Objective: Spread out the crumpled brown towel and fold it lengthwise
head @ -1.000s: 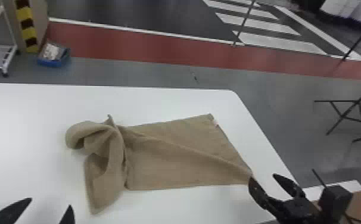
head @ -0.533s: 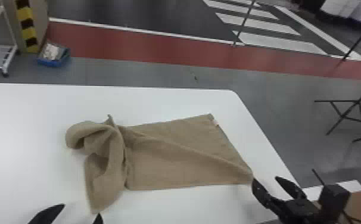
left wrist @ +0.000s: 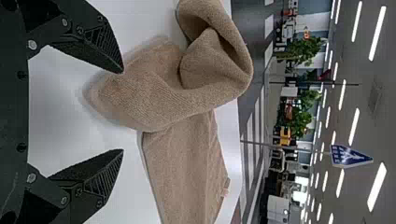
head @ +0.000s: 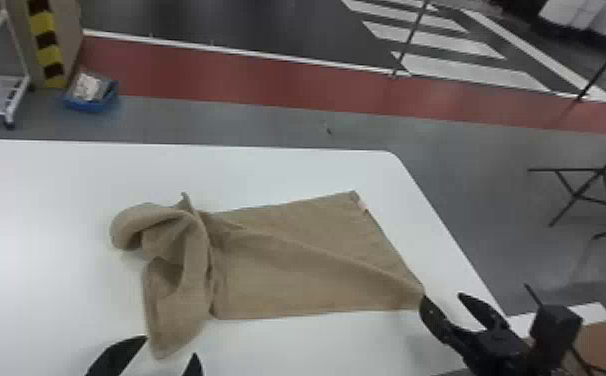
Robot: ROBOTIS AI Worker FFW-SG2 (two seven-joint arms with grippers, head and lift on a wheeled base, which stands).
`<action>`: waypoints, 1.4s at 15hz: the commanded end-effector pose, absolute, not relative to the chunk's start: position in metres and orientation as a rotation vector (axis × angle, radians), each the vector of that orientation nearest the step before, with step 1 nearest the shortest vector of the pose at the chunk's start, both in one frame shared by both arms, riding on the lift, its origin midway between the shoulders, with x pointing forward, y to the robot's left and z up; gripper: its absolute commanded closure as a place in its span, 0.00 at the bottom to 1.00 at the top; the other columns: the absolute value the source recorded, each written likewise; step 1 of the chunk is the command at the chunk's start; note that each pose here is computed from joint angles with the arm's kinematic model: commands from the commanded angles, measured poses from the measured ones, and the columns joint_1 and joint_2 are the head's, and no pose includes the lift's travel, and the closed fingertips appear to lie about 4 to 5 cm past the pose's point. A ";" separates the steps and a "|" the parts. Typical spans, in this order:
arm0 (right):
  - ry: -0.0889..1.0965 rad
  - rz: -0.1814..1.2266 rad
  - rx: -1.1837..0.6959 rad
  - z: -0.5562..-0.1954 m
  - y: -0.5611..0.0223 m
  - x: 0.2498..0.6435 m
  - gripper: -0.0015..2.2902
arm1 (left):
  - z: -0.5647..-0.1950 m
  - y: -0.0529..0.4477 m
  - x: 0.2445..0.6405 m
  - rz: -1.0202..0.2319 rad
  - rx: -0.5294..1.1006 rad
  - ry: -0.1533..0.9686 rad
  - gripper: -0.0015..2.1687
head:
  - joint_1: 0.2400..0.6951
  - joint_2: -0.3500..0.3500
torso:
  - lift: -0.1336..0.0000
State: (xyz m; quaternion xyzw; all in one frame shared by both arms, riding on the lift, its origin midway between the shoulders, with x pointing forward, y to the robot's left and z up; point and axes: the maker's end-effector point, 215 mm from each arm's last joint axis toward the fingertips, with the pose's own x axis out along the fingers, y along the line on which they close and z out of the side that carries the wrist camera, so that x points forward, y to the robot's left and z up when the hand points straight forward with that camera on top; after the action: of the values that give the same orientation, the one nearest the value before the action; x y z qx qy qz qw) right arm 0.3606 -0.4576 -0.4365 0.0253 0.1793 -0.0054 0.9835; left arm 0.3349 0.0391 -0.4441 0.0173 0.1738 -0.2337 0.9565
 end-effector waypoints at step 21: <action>0.338 -0.030 0.131 -0.439 -0.467 0.347 0.10 | -0.465 0.038 0.333 -0.450 0.115 0.378 0.30 | 1.00 0.00 | 0.04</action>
State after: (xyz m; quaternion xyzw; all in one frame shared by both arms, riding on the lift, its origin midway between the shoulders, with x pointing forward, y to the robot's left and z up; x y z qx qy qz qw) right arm 0.3484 -0.4654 -0.4384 0.0639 0.1681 -0.0125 0.9836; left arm 0.3329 0.0380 -0.4645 0.0559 0.1854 -0.2220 0.9556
